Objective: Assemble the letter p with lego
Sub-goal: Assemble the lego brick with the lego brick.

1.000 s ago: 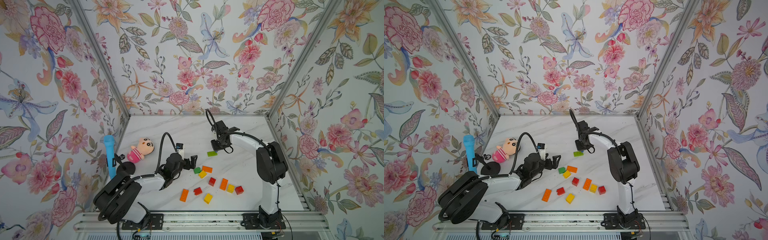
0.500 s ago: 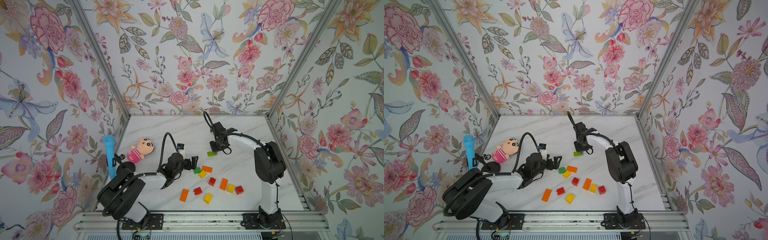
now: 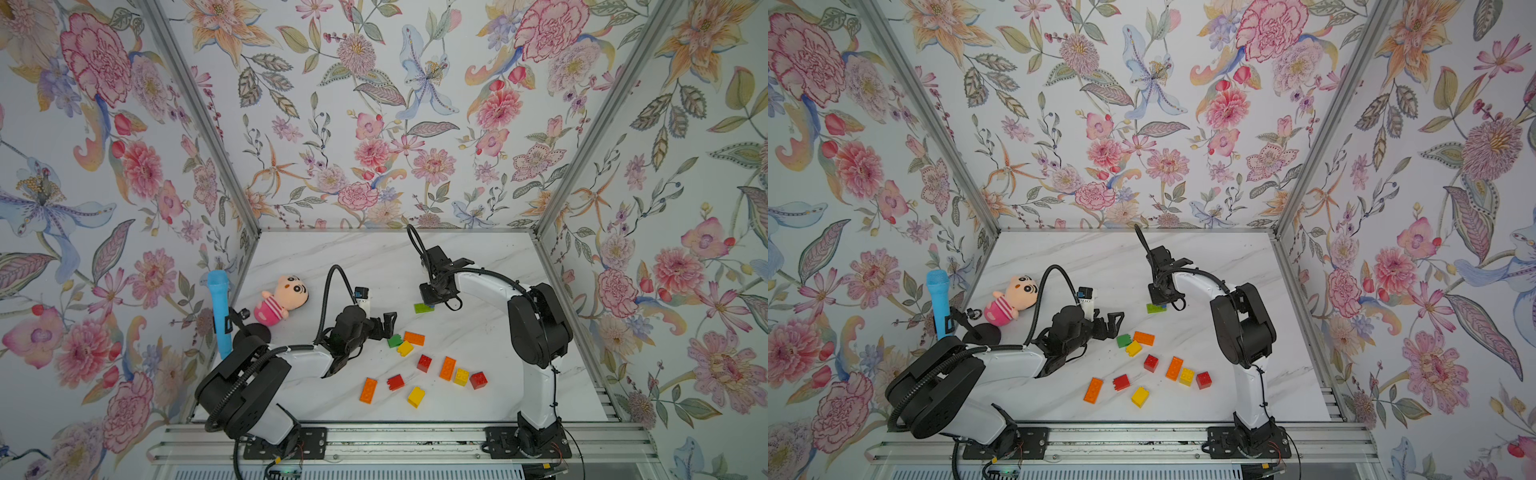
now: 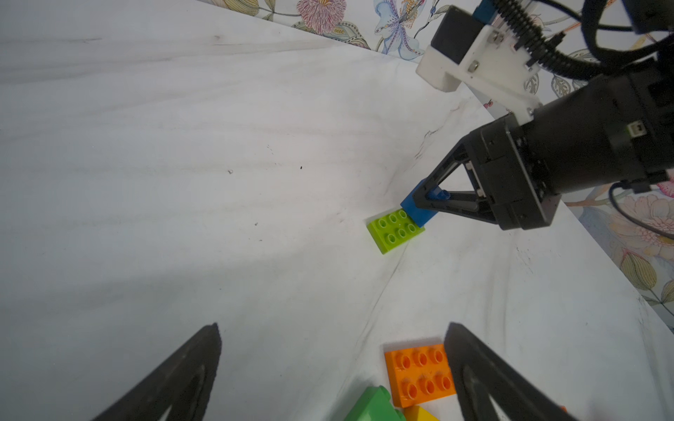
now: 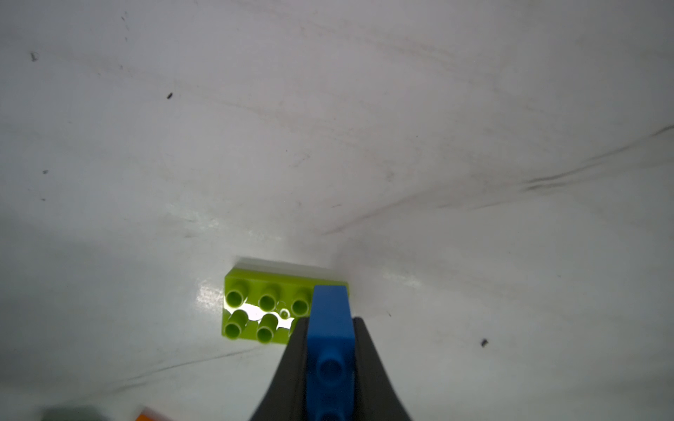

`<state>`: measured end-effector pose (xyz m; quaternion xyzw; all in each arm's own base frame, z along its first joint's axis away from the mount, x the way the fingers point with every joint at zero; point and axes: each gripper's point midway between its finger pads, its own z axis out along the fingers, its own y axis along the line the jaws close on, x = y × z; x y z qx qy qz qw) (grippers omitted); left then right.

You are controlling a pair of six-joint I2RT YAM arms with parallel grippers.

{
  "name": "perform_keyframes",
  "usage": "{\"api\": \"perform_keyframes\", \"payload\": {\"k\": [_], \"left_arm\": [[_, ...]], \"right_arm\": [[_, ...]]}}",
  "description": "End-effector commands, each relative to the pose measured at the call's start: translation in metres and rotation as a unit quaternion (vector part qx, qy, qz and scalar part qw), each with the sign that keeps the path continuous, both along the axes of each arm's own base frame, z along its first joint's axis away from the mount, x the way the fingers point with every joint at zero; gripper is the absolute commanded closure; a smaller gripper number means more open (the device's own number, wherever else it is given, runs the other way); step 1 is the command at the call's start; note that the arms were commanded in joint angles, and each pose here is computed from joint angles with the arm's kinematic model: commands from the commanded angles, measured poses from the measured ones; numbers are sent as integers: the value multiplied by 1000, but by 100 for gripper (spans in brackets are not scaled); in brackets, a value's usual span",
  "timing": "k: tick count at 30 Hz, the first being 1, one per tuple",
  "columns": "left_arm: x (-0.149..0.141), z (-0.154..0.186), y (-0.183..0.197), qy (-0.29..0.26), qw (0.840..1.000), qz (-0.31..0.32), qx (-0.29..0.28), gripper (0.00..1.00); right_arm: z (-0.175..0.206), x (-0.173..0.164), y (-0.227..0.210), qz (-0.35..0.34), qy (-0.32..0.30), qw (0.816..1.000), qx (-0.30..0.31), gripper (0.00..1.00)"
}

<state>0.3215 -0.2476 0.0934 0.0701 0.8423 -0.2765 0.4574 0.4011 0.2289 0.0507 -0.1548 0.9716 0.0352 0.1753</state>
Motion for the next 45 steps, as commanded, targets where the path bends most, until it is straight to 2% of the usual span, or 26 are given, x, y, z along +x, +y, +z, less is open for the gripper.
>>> {"api": "perform_keyframes", "payload": {"k": [1,14,20,28,41,45], "left_arm": [[2,5,-9,-3,1000,-8,-13,1],[4,3,-10,-1,1000,-8,-12,1],[4,4,-10,-2,1000,-8,-13,1],[3,3,-9,-2,1000,-7,-9,1],[4,2,-8,-1,1000,-6,-6,1],[4,3,-7,-3,1000,-3,-5,1]], "right_arm": [[-15,-11,-6,-13,18,1000,-13,100],[-4,-15,-8,-23,-5,999,-25,100],[-13,-18,-6,-27,4,999,-20,100],[-2,-21,-7,-24,-9,1000,2,100],[-25,-28,-8,-27,17,999,-6,100],[-36,-33,-12,-26,25,999,-31,100]]}}
